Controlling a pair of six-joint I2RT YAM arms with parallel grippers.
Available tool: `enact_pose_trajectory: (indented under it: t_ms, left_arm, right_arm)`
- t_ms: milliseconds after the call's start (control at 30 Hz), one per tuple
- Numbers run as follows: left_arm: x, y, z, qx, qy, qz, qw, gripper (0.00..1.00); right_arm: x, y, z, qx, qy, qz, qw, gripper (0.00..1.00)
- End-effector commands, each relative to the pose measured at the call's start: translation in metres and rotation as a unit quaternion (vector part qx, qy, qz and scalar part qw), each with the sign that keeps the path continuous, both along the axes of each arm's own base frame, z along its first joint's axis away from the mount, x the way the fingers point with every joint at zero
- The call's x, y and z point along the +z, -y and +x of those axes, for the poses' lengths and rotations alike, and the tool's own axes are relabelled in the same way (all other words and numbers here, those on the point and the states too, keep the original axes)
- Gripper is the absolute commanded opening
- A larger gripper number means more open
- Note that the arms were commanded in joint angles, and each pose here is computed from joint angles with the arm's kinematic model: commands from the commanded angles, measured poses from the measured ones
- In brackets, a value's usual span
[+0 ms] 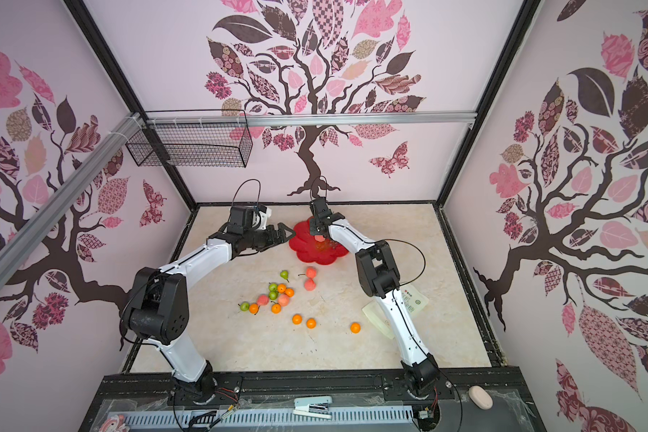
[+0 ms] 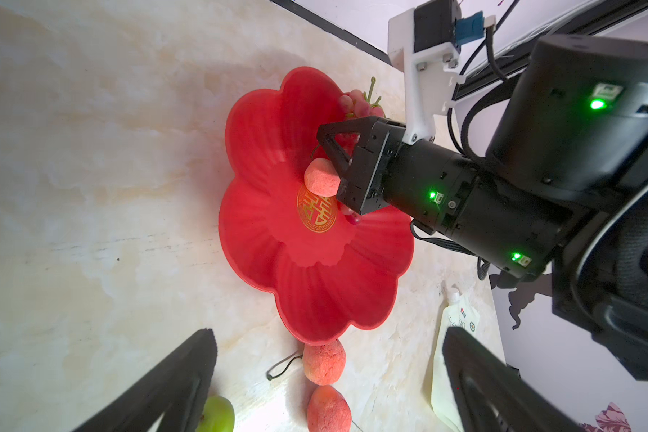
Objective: Place and organize the fake fruits in the fruit bowl
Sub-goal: 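Open the right gripper and raise it out of the bowl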
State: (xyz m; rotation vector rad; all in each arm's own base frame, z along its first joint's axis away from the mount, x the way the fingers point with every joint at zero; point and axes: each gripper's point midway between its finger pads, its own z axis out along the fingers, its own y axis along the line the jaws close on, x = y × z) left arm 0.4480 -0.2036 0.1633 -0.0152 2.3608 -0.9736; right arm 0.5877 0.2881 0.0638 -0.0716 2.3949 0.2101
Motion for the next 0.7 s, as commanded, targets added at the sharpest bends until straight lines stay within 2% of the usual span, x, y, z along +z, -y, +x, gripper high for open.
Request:
enact_pose_trajectory:
  t_ms: [0, 133, 233, 367, 400, 433, 567, 667]
  left_arm:
    - [0.012, 0.005, 0.007, -0.007, 0.015, -0.01, 1.0, 0.98]
    - [0.013, 0.005, 0.007, -0.007, 0.016, -0.009, 1.0, 0.98]
    - [0.017, 0.004, 0.006, -0.007, 0.021, -0.007, 1.0, 0.98]
    - [0.028, 0.001, 0.002, -0.01, 0.038, 0.001, 0.999, 0.98]
    - [0.032, 0.001, 0.0, -0.012, 0.043, 0.003, 0.999, 0.98]
    - [0.035, 0.0, -0.002, -0.015, 0.048, 0.005, 0.999, 0.99]
    - [0.05, 0.0, -0.016, -0.036, 0.069, 0.015, 0.997, 0.99]
    - [0.066, 0.002, -0.03, -0.047, 0.093, 0.034, 0.994, 0.98]
  right_arm:
    - [-0.008, 0.002, 0.004, 0.003, -0.005, -0.021, 1.0, 0.08]
    - [0.013, -0.001, 0.007, 0.012, 0.011, -0.015, 1.0, 0.24]
    - [0.036, -0.003, 0.008, 0.019, 0.028, -0.008, 0.999, 0.3]
    - [0.067, -0.005, 0.004, 0.028, 0.044, 0.003, 0.999, 0.33]
    - [0.094, -0.004, 0.002, 0.03, 0.061, 0.012, 0.998, 0.33]
    - [0.102, -0.002, -0.001, 0.029, 0.064, 0.015, 0.997, 0.33]
    - [0.134, 0.001, -0.018, 0.031, 0.076, 0.039, 0.996, 0.34]
    - [0.143, 0.006, -0.038, 0.028, 0.07, 0.058, 0.995, 0.34]
